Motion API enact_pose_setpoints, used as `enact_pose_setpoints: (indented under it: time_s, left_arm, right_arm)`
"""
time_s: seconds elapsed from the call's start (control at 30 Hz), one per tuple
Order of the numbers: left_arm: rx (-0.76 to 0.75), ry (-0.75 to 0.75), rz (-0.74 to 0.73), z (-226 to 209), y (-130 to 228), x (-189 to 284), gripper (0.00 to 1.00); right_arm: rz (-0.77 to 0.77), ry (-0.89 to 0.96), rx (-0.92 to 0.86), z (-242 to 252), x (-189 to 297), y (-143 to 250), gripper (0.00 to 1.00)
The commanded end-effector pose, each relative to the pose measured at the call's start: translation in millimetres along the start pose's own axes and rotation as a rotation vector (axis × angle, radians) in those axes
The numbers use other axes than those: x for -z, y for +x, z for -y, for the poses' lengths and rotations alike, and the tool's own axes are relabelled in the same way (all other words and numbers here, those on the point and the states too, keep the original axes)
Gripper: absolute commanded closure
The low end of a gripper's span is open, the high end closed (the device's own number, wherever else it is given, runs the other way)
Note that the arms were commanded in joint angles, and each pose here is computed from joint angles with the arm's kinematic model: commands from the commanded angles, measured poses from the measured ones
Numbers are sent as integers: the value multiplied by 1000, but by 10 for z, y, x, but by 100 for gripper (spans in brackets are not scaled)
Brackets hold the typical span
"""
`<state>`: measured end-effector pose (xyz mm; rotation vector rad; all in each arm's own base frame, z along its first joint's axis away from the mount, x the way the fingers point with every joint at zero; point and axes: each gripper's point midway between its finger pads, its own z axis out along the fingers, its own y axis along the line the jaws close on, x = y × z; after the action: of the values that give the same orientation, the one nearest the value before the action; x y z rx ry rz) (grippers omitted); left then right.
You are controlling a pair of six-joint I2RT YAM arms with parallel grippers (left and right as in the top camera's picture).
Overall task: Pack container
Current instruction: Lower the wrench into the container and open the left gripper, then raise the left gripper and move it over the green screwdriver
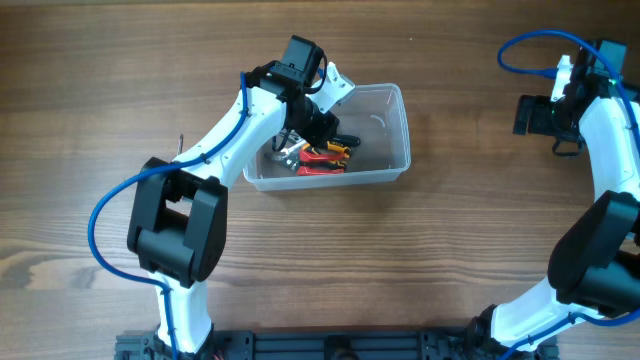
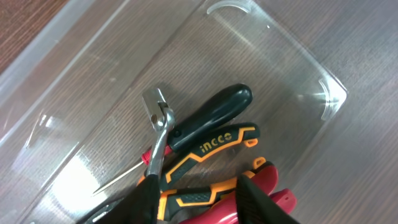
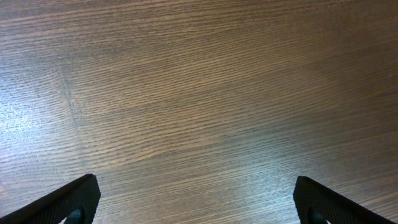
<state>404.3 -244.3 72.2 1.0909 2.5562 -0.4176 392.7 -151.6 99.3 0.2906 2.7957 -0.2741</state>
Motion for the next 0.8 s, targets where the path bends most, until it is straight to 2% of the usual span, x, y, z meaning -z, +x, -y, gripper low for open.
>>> enact_pose_setpoints:
  time_s: [0.0, 0.13, 0.23, 0.3, 0.37, 0.53, 0.77]
  left_arm:
    - [-26, 5, 59, 24, -208, 127, 48]
    - [-49, -27, 157, 17, -531, 452, 30]
    - [-70, -56, 244, 27, -770, 805, 12]
    - [-62, -85, 306, 10, -900, 1089, 9]
    - [-64, -110, 352, -17, -954, 1334, 0]
    - [7, -218, 401, -271, -836, 1881, 0]
    - [225, -340, 371, -744, -266, 2478, 0]
  right_arm:
    - [-2, 18, -4, 29, -5, 2, 0]
    - [-2, 18, -4, 29, -5, 2, 0]
    - [-2, 17, -4, 28, -5, 2, 0]
    - [-2, 18, -4, 29, -5, 2, 0]
    - [-2, 17, -4, 28, -5, 2, 0]
    - [-2, 18, -4, 29, -5, 2, 0]
    - [-2, 17, -4, 28, -5, 2, 0]
